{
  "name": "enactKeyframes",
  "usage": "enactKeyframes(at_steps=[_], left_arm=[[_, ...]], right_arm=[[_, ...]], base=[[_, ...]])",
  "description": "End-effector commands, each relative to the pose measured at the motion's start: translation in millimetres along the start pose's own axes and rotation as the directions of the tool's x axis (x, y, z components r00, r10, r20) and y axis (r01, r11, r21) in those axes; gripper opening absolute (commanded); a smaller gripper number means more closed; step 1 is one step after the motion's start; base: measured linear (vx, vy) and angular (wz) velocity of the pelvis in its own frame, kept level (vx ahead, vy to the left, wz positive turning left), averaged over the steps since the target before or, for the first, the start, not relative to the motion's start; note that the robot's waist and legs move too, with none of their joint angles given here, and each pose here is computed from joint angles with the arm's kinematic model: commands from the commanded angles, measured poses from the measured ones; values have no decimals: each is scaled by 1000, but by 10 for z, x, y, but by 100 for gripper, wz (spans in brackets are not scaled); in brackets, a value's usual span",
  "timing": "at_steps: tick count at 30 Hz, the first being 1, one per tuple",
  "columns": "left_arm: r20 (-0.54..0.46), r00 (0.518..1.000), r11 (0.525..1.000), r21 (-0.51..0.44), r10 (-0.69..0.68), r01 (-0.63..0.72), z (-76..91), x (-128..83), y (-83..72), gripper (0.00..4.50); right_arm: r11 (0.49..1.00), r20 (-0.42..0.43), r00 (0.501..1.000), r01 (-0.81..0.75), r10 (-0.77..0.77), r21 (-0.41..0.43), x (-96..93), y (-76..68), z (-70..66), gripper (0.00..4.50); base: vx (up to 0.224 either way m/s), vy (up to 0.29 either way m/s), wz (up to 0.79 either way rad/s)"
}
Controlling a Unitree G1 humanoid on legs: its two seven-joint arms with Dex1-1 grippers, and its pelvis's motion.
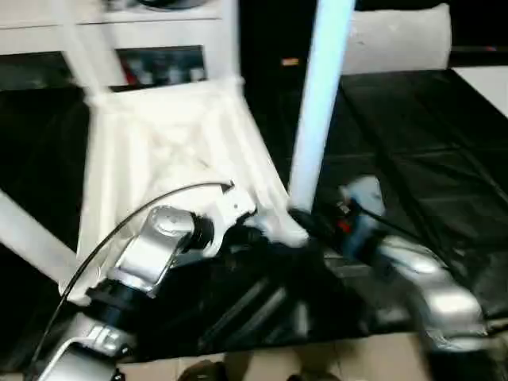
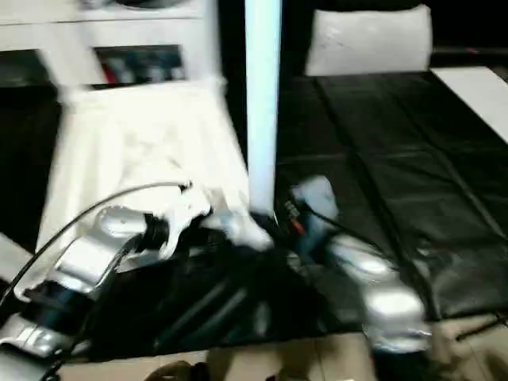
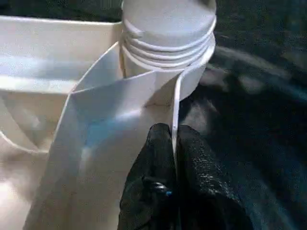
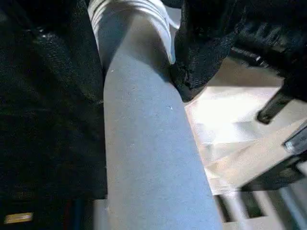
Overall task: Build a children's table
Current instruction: Rotate leg to tighten
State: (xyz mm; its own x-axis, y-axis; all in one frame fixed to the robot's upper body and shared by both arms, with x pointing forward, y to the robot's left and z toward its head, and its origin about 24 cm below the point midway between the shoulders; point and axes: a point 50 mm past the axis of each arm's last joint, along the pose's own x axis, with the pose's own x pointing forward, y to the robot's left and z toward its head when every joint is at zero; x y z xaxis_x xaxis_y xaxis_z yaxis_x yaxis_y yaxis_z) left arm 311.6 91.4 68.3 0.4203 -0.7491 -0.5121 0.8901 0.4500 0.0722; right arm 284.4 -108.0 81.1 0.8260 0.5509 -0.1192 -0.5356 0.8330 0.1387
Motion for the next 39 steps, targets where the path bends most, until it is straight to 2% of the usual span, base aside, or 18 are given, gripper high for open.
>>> enactKeyframes(at_steps=[1,4,6,10,11,13,15,17,18,20,23,26,27,29,35,37,39], left_arm=[[19,1000,999,49,16,-17,157,211,-99,0],[13,999,996,69,53,-54,180,268,-93,0],[14,998,996,69,58,-59,179,276,-95,0],[14,999,995,93,40,-41,132,256,-82,0],[24,1000,992,128,5,-8,96,225,-83,0],[22,1000,991,133,-6,3,62,202,-73,0],[38,998,988,146,-52,46,-8,126,-61,0],[39,997,987,152,-63,57,-23,107,-59,0],[25,993,974,198,-118,111,-76,38,-58,0],[20,990,969,210,-139,131,-95,15,-58,0],[24,960,930,256,-279,263,-137,-115,-71,0],[11,932,897,275,-363,347,-156,-187,-85,0],[-13,906,866,288,-423,409,-165,-239,-90,0],[-44,883,836,302,-467,458,-170,-279,-90,0],[-87,846,789,320,-526,524,-168,-330,-86,0],[-101,833,771,333,-544,543,-164,-339,-85,0],[-112,817,749,345,-565,565,-160,-349,-82,0]], right_arm=[[987,-132,981,-134,144,83,235,504,-232,189],[993,-142,985,-88,99,82,263,521,-211,189],[994,-119,989,-82,91,78,249,507,-180,245],[994,-55,997,-45,51,101,182,371,-111,282],[995,-19,997,-72,73,72,129,303,-66,294],[994,-8,995,-100,101,44,85,264,-47,302],[983,-15,984,-180,180,-20,-69,133,-42,321],[980,-19,980,-197,196,-31,-106,103,-41,333],[958,-46,961,-275,272,-79,-228,18,-40,356],[947,-60,952,-306,301,-95,-271,-7,-40,364],[891,-121,898,-436,423,-123,-446,-144,-6,398],[836,-175,840,-536,513,-123,-526,-181,11,409],[780,-215,781,-615,586,-110,-569,-193,28,409],[734,-236,734,-671,637,-105,-584,-203,58,409],[669,-264,673,-734,691,-120,-554,-243,101,409],[642,-284,645,-758,710,-117,-531,-255,101,383],[606,-292,606,-789,740,-101,-491,-251,113,383]], base=[[0,0,0],[0,0,0],[0,0,0],[0,0,0],[0,0,0],[0,0,0],[0,0,0],[0,0,0],[0,0,0],[0,0,0],[0,0,0],[0,0,0],[0,0,0],[0,0,0],[0,0,0],[0,0,0],[0,0,0]])
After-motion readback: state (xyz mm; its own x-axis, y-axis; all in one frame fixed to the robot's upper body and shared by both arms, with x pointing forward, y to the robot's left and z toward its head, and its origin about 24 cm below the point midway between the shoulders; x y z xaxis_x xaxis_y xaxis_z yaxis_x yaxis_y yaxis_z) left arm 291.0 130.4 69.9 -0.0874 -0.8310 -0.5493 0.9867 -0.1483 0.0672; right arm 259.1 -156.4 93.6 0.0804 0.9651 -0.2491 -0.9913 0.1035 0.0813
